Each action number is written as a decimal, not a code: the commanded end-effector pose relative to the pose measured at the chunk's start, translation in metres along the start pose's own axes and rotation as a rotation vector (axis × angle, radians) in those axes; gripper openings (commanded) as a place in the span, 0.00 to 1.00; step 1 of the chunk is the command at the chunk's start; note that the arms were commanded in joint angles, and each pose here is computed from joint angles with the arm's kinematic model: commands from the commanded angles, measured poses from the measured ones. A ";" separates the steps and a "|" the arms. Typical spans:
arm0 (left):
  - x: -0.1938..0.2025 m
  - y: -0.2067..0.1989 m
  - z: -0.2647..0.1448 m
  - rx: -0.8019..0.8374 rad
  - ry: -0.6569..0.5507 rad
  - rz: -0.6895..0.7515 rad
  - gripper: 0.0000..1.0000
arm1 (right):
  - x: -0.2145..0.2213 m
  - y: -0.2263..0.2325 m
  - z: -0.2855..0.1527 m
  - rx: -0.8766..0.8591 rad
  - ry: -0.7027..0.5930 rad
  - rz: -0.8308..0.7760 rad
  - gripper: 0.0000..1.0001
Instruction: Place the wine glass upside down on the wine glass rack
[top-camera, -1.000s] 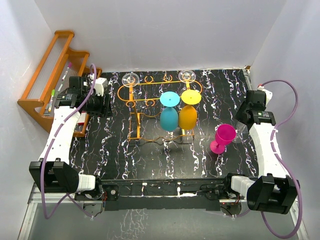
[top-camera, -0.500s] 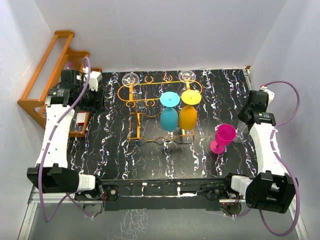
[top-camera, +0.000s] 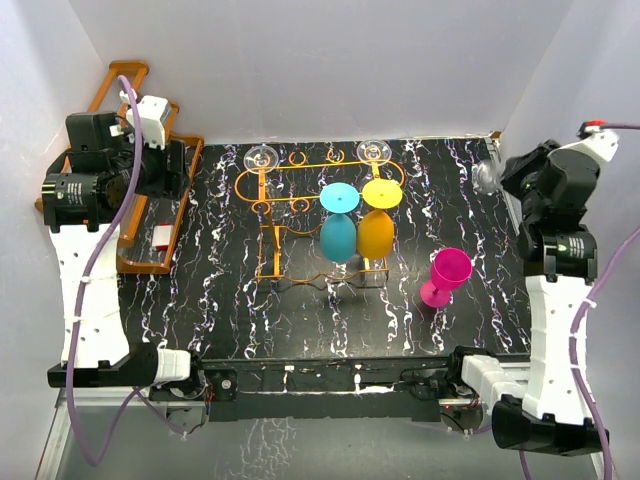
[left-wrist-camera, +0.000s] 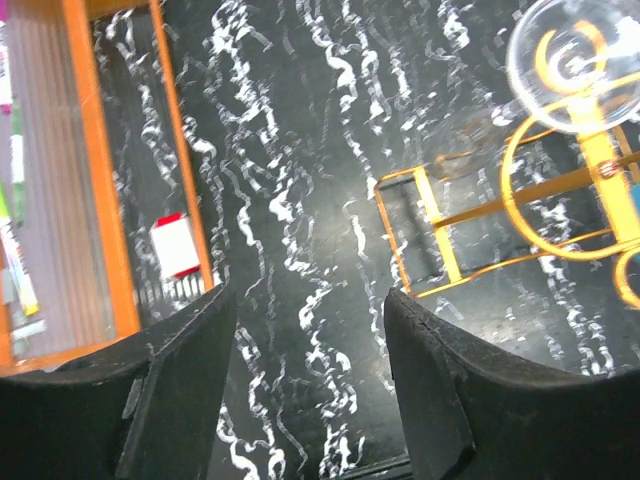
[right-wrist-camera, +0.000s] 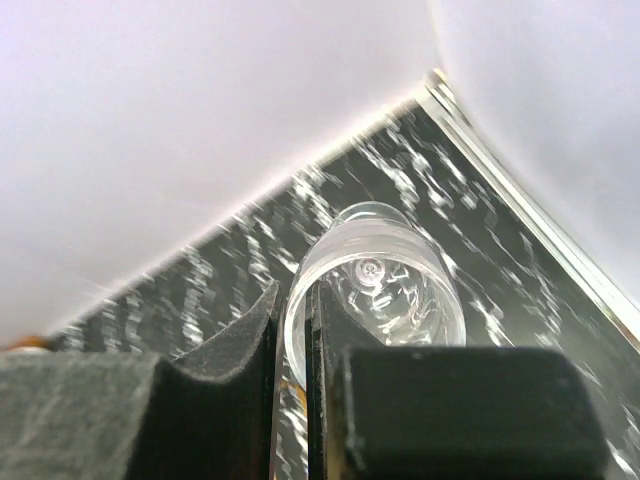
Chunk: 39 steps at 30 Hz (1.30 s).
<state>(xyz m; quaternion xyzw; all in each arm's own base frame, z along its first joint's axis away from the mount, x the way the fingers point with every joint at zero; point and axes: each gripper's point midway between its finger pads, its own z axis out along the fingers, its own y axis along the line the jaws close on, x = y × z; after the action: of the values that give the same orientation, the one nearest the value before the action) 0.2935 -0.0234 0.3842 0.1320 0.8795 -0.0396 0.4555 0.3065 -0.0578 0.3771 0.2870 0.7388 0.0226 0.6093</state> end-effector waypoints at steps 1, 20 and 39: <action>-0.040 -0.031 -0.007 0.171 -0.169 -0.065 0.59 | -0.099 0.074 -0.047 -0.327 -0.312 0.100 0.08; -0.234 -0.124 -0.077 1.049 -0.741 -0.534 0.53 | -0.193 0.238 -0.150 -1.163 -0.829 -0.218 0.08; -0.242 -0.148 -0.059 1.162 -0.599 -0.800 0.52 | -0.073 0.342 -0.201 -0.743 -1.597 -0.784 0.08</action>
<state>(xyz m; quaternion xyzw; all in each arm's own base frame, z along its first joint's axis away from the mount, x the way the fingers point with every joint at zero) 0.3564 -0.2000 0.5887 0.0006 0.5551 -0.6664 0.4978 0.2910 0.2936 0.5869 -0.3125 0.1786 0.0150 0.9329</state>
